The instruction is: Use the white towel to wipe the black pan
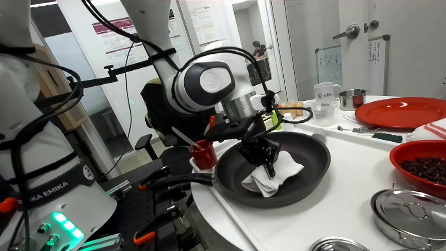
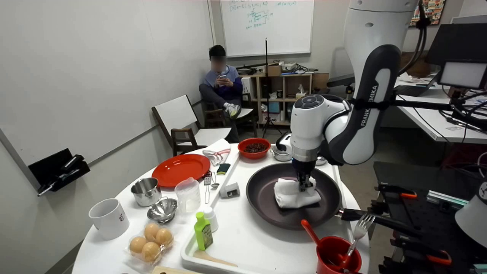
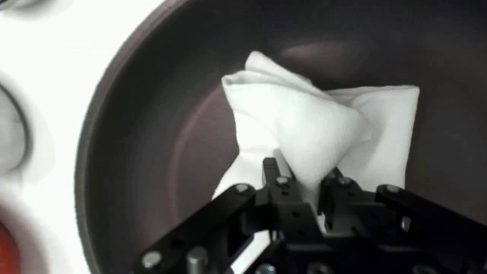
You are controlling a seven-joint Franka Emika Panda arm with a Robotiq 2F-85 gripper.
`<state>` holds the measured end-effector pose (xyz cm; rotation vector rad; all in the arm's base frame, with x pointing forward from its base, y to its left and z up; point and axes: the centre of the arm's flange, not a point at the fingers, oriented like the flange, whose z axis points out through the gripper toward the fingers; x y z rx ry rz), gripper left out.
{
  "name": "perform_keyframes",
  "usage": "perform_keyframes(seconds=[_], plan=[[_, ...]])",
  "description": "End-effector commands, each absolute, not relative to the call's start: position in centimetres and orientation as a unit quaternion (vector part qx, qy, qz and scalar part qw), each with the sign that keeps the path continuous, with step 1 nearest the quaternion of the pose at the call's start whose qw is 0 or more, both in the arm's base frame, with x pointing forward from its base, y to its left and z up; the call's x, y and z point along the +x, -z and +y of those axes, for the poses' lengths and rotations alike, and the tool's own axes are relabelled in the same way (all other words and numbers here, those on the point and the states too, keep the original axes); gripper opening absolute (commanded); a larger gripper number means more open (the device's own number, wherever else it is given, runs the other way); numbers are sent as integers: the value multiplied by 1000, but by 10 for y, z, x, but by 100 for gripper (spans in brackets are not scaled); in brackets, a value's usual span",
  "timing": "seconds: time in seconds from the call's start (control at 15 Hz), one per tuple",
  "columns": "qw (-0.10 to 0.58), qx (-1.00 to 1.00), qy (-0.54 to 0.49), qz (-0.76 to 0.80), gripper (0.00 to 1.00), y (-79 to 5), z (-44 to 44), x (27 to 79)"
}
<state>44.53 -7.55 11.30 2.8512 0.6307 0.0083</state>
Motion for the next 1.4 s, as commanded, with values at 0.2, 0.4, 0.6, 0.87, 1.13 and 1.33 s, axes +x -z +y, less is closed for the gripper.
perform_keyframes(seconds=[0.2,0.4,0.6,0.87,1.13,1.33], plan=[[126,979,-6,159,9,-105,-118,466],[127,980,-2,155,9,-99,-116,465],[122,978,0,170,9,-97,-101,459],[116,973,-4,201,9,-98,-71,452],[115,965,-7,236,9,-97,-39,448],[111,959,-5,259,9,-96,-19,444]])
